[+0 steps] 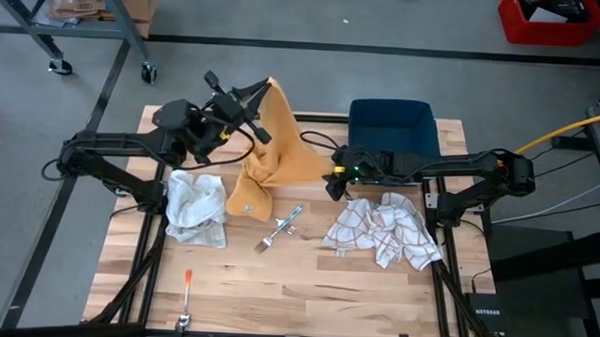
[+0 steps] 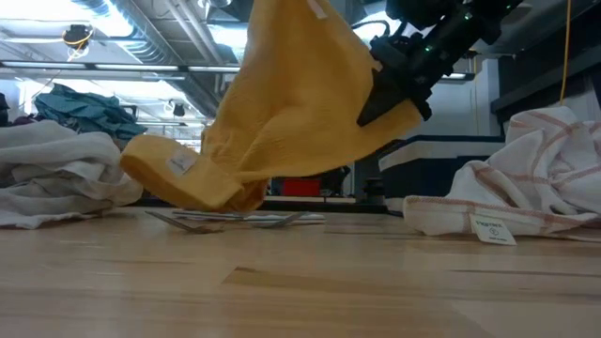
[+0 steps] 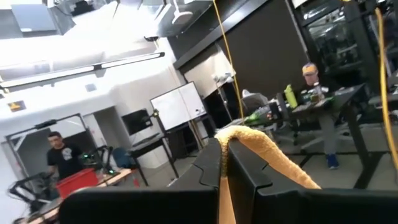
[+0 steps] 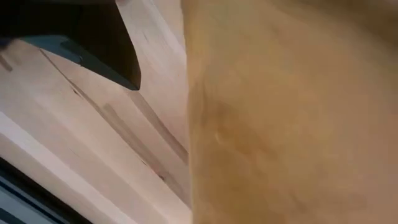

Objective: Fold towel
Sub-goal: Fold the yellow towel

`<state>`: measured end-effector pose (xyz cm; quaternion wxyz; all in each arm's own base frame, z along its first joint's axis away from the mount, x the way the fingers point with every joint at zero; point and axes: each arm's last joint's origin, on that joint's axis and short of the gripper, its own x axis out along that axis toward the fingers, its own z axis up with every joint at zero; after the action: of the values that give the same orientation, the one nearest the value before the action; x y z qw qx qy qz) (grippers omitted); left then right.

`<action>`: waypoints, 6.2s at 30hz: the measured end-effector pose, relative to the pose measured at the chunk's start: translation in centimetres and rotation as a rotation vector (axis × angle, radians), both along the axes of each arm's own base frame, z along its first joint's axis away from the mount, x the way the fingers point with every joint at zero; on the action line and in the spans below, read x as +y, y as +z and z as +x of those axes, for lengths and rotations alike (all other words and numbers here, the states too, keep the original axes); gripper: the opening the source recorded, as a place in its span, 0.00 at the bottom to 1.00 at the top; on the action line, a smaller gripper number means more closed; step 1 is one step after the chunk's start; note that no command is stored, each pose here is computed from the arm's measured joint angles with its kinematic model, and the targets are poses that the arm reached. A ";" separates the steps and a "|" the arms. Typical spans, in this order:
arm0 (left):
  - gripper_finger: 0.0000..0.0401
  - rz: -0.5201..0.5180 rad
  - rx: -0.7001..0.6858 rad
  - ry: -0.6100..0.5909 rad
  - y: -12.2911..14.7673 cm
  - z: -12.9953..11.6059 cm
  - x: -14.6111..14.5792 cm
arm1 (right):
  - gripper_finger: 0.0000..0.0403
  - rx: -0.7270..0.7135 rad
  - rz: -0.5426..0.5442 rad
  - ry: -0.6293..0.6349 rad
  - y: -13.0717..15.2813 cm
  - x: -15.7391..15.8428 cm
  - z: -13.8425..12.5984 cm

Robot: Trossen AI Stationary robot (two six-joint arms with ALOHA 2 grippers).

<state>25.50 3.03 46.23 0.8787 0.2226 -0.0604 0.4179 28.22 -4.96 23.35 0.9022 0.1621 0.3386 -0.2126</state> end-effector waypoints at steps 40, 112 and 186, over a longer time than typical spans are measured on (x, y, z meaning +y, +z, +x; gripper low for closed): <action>0.00 0.009 0.051 0.053 0.9 -2.0 -2.3 | 0.04 0.025 -0.001 0.016 -0.2 0.0 -0.1; 0.00 0.353 -0.526 0.333 11.8 -11.8 8.7 | 0.00 -0.800 -1.061 -0.323 32.6 -16.0 -7.0; 0.00 0.293 0.024 0.467 10.0 -10.2 7.7 | 0.00 -0.604 -0.735 -0.056 31.7 -17.6 -4.3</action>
<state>15.33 10.73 56.25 0.7175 0.3605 -0.0567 0.5934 23.91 -22.53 55.05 0.9517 -0.1042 -0.0412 -0.2860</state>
